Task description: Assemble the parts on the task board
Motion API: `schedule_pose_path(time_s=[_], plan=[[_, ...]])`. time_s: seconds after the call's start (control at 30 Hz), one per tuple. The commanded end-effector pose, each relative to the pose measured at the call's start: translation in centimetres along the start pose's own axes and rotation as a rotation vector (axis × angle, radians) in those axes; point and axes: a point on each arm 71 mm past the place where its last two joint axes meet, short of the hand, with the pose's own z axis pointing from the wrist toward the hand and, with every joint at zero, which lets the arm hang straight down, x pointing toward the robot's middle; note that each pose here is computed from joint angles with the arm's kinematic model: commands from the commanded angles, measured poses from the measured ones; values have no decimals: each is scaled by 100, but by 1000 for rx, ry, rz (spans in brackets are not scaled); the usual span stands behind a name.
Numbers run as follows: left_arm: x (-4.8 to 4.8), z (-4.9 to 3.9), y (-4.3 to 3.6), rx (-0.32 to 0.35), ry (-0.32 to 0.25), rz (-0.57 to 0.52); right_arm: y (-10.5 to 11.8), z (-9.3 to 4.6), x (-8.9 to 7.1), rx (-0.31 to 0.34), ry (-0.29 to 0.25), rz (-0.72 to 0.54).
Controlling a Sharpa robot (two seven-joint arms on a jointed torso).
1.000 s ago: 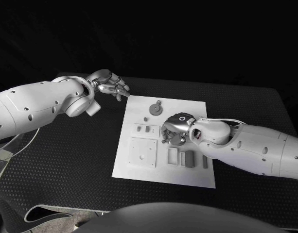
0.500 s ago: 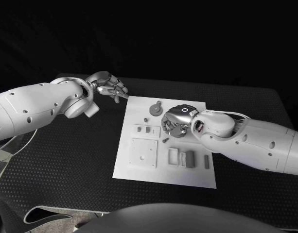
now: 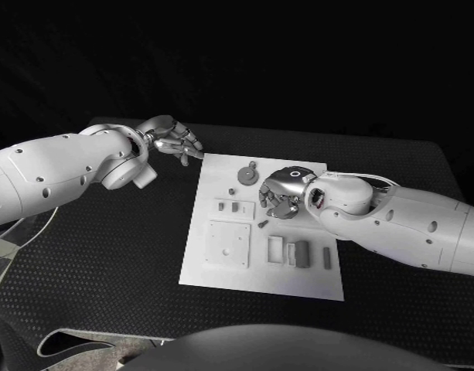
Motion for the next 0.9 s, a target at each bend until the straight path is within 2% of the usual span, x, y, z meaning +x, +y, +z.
schedule_pose_path(time_s=[0.03, 0.63, 0.9], plan=[[15, 8, -23, 10, 7, 4, 20, 13, 55, -27, 50, -17], [23, 17, -29, 15, 10, 4, 243, 51, 190, -121, 66, -89], [25, 18, -29, 15, 11, 3, 275, 37, 281, -135, 98, -105]])
